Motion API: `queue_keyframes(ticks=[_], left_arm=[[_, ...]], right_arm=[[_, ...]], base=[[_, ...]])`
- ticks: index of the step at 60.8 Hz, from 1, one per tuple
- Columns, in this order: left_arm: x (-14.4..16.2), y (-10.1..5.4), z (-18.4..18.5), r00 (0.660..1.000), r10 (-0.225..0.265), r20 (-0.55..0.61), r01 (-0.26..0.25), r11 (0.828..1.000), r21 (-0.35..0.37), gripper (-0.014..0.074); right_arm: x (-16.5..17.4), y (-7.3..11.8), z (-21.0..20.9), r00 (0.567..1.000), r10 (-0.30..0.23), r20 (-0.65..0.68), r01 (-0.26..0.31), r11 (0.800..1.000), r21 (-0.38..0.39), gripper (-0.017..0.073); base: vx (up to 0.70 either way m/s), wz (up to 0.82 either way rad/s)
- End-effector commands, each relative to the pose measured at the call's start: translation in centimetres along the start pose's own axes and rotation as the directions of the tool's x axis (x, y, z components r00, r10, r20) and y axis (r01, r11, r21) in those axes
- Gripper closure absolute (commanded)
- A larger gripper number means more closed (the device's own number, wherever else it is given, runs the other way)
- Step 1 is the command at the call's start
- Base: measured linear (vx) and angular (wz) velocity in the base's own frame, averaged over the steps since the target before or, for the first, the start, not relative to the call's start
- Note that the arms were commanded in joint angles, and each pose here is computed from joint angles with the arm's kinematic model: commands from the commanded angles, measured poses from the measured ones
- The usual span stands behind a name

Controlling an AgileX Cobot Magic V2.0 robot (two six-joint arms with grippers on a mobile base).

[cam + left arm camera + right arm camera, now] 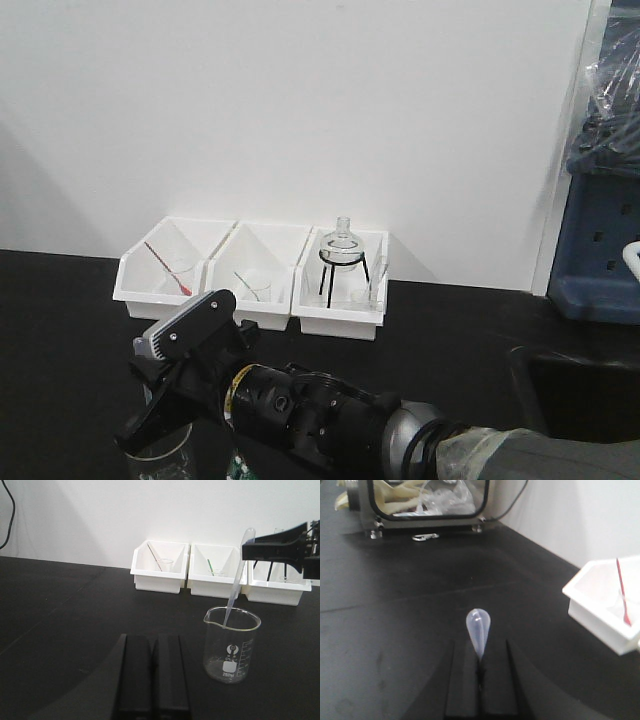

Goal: Grab transparent chemical and place on left bench
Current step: 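Move the right gripper over the empty glass beaker on this bench, then lower the pipette into the beaker and open the right gripper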

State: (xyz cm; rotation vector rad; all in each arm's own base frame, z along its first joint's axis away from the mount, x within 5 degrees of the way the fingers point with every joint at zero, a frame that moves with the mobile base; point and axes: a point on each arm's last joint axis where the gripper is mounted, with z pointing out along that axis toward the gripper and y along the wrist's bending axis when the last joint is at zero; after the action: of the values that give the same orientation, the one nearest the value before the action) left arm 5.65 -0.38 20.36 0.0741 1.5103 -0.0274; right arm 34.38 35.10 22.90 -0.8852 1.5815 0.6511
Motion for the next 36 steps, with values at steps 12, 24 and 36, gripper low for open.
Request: queue_keyframes(ticks=[12,24,36], left_arm=[[-0.3,0.0,-0.1,0.997,-0.009,0.081,0.009,1.0,-0.002,0.0597],[-0.3,0.0,-0.1,0.997,-0.009,0.081,0.009,1.0,-0.002,0.0597],[-0.3,0.0,-0.1,0.997,-0.009,0.081,0.009,1.0,-0.002,0.0597]], right_arm=[[-3.8,-0.6,-1.2,0.998,0.034,0.057,-0.036,0.999,0.039,0.0214],[-4.2,-0.5,-1.4,0.996,0.042,0.081,-0.044,0.999,0.029,0.0055],[-7.8,-0.3,-5.5,0.994,0.044,0.097,-0.05,0.997,0.062,0.0065]], base=[[0.0,0.0],[0.0,0.0],[0.0,0.0]])
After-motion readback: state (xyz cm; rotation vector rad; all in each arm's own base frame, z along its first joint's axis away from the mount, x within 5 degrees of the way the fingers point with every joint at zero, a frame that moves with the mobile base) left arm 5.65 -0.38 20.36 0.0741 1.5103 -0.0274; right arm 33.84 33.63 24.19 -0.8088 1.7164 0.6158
